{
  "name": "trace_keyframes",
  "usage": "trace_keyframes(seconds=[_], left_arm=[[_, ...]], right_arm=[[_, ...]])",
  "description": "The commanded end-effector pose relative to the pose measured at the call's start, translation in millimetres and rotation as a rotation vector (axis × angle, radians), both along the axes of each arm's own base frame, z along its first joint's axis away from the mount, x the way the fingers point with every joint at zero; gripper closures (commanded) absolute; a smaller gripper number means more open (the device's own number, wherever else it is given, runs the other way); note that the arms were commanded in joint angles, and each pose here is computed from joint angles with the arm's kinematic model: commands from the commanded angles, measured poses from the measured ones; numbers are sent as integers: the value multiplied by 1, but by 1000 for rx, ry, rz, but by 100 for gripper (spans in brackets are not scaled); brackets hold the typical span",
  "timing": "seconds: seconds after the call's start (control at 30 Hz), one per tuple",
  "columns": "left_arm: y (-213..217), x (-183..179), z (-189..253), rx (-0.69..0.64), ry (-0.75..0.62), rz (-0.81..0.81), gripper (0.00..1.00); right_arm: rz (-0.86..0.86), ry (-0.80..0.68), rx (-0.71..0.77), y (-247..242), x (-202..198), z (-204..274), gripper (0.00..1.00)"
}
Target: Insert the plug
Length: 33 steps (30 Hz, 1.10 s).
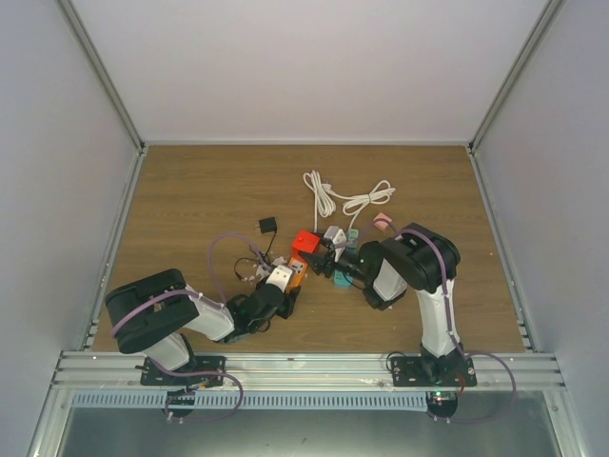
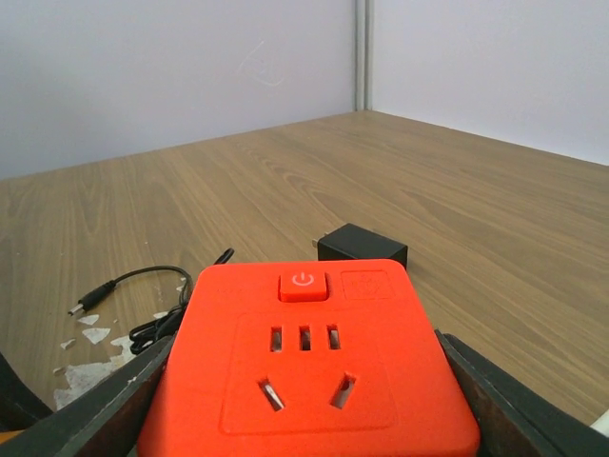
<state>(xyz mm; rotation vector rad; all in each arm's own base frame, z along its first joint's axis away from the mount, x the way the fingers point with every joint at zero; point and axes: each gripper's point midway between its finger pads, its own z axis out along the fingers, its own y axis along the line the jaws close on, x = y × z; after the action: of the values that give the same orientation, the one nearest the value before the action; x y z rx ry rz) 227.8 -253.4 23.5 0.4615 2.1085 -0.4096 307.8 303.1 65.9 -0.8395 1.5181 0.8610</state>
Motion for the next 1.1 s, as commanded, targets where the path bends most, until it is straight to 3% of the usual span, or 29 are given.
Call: trace_keyframes(seconds=[0.0,0.23,0.63,0.97,1.03,1.07], left_arm=[[-3,-18,-20,13,95,-55,82],[-2,-18,-20,17,97,-52,82],[2,-18,-19,6,95,-50,82],[1,-17,-19,7,97,-50,82],[0,-17,-19,7,97,-50,82],[0,-17,-19,8,98,-51,82]], right_arm=[[-91,510,-407,-48,-77,-169,99],[-136,439,-497,-37,-75,-180,100],[-18,581,-335,-34,-99,-189,100],[14,523,-280,-34,-106,-168,99],[32,493,-263,-33,-108,-159,90],[38,482,-257,-33,-109,-154,79]])
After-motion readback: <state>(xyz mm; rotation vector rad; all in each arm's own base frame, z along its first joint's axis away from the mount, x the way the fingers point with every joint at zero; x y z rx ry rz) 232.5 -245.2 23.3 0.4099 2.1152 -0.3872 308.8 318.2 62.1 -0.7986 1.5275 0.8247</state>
